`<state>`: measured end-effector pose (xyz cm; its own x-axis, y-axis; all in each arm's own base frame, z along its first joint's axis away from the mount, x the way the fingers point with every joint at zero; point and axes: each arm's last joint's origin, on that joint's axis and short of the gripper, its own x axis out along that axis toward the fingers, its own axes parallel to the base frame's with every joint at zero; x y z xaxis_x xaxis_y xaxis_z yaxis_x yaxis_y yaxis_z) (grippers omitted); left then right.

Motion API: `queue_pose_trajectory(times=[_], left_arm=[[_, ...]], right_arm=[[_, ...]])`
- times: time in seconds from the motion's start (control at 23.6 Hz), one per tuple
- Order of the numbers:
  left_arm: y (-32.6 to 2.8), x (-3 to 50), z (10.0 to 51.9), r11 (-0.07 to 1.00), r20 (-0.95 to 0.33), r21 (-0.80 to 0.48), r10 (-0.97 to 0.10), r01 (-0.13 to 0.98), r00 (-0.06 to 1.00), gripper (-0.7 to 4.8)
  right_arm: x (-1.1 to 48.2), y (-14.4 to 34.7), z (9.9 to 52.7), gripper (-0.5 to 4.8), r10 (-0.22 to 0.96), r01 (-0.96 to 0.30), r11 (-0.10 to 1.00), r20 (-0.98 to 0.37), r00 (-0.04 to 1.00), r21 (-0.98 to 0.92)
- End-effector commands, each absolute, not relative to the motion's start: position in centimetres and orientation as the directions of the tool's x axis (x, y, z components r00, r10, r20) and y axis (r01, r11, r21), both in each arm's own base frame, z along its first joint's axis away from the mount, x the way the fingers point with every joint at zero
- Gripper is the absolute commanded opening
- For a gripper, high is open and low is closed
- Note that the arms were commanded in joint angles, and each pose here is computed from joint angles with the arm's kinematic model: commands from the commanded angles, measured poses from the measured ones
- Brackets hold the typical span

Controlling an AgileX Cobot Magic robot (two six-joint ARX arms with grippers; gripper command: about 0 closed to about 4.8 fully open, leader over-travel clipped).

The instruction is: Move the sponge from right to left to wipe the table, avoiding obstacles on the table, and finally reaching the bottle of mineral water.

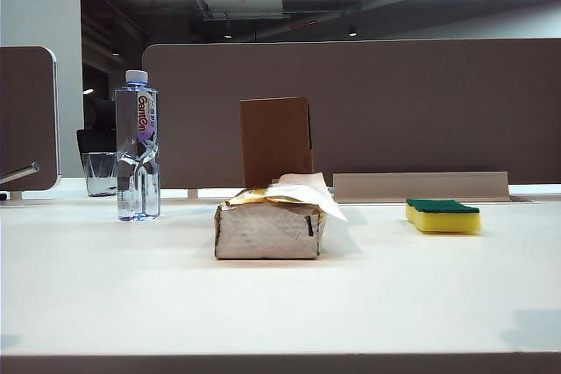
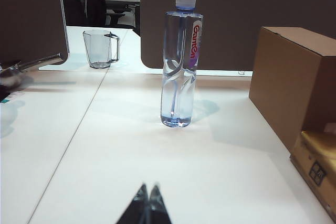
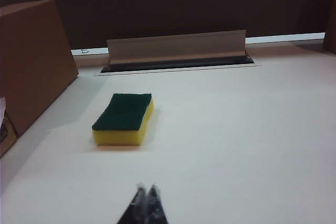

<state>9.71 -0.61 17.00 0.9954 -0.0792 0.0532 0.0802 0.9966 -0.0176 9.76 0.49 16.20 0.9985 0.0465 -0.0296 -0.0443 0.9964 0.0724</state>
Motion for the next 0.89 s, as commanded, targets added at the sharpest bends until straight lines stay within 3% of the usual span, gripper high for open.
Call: queue_pose_trajectory(times=[0.04, 0.34, 0.51, 0.68, 0.8, 0.89], left_arm=[[-0.6, 9.7, 17.5, 0.997, 0.094, -0.013, -0.077, 0.079, 0.993, -0.06], [-0.6, 9.6, 18.0, 0.996, 0.141, -0.011, -0.09, 0.092, 0.986, -0.06], [-0.9, 9.3, 19.1, 0.984, 0.167, 0.001, -0.174, 0.176, 0.97, -0.05], [-0.9, 9.0, 19.9, 0.98, 0.164, -0.02, -0.193, 0.199, 0.967, -0.03], [-1.0, 8.7, 20.4, 0.973, 0.113, -0.049, -0.22, 0.227, 0.969, 0.69], [-1.1, 8.4, 20.9, 0.963, 0.084, -0.051, -0.259, 0.263, 0.962, 0.88]], right_arm=[[9.8, 0.5, 16.2, -0.06, 0.043, -0.041, 0.997, -0.021, 0.999, 0.071], [9.8, 0.5, 16.3, -0.06, 0.047, -0.045, 0.996, -0.019, 0.999, 0.071], [9.6, 0.5, 17.0, -0.06, 0.054, -0.054, 0.996, 0.001, 0.999, 0.071], [9.3, 0.5, 18.4, -0.06, 0.053, -0.056, 0.996, 0.043, 0.998, 0.071], [9.1, 0.5, 19.4, -0.06, 0.053, -0.058, 0.996, 0.071, 0.996, 0.071], [8.9, 0.5, 20.0, -0.06, 0.054, -0.06, 0.995, 0.086, 0.995, 0.079]])
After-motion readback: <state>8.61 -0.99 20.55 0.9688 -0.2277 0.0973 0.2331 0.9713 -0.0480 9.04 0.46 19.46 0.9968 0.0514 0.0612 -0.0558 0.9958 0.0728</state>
